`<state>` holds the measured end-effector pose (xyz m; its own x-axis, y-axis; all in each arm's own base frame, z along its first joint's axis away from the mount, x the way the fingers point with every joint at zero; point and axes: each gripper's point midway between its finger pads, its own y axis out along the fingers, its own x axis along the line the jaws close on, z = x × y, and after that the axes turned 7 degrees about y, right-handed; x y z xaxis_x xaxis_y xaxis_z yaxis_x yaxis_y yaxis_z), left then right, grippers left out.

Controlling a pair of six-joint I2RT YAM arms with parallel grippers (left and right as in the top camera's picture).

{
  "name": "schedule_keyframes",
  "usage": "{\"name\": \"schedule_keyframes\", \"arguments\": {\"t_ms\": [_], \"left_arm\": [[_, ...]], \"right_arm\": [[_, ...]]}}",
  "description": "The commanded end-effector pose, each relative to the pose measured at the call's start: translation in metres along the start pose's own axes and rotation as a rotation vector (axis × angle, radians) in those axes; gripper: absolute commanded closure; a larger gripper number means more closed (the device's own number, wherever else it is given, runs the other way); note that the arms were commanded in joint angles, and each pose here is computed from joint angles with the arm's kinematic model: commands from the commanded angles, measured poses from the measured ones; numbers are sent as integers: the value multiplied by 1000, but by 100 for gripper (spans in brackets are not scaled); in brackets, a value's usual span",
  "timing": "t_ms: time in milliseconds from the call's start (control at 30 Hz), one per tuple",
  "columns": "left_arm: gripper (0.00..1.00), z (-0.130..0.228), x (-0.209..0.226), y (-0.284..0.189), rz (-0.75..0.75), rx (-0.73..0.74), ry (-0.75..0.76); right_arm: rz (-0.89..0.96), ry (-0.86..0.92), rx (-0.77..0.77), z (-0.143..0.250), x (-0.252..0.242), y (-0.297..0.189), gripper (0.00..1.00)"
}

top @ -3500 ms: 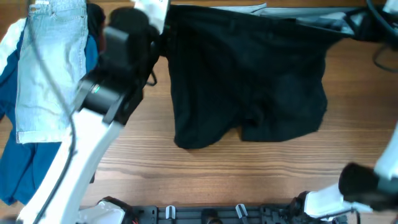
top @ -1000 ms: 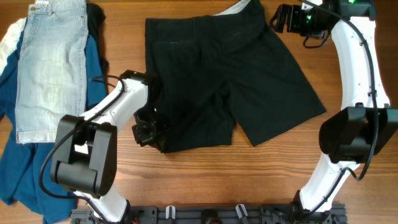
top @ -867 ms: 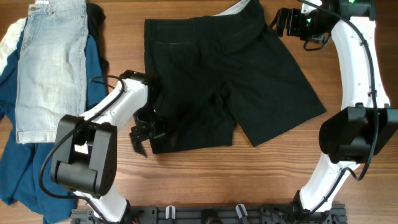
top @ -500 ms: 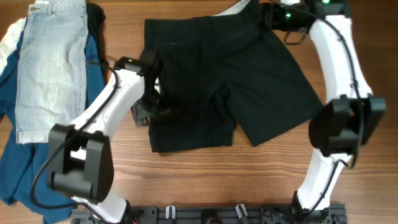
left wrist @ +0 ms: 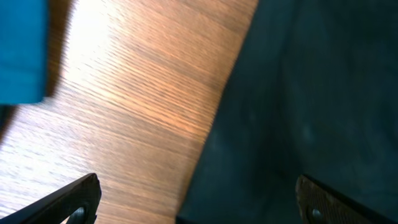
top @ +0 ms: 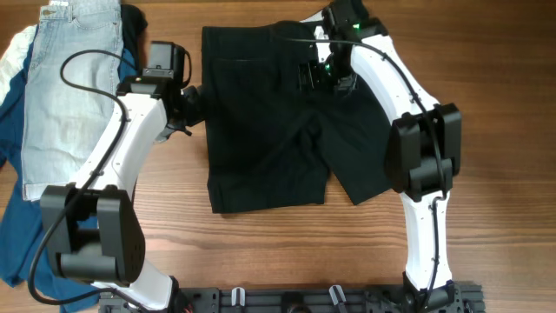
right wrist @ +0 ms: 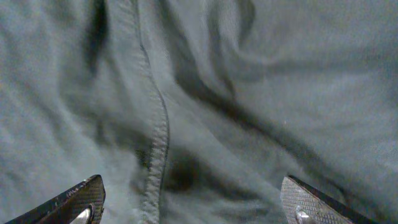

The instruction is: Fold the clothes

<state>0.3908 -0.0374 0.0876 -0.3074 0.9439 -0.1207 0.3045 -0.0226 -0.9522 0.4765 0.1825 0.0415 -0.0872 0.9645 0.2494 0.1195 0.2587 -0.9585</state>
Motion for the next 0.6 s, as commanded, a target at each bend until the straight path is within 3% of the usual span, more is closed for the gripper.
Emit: {"name": "schedule_keyframes", "arguments": {"t_ms": [0, 267, 567], "left_arm": [[0, -13, -2, -7, 3, -54, 112], [0, -48, -32, -14, 83, -220, 159], [0, -64, -82, -10, 154, -349, 329]], "right_arm": [[94, 87, 78, 13, -33, 31, 8], [222, 215, 72, 9, -97, 31, 4], [261, 417, 68, 12, -218, 29, 1]]}}
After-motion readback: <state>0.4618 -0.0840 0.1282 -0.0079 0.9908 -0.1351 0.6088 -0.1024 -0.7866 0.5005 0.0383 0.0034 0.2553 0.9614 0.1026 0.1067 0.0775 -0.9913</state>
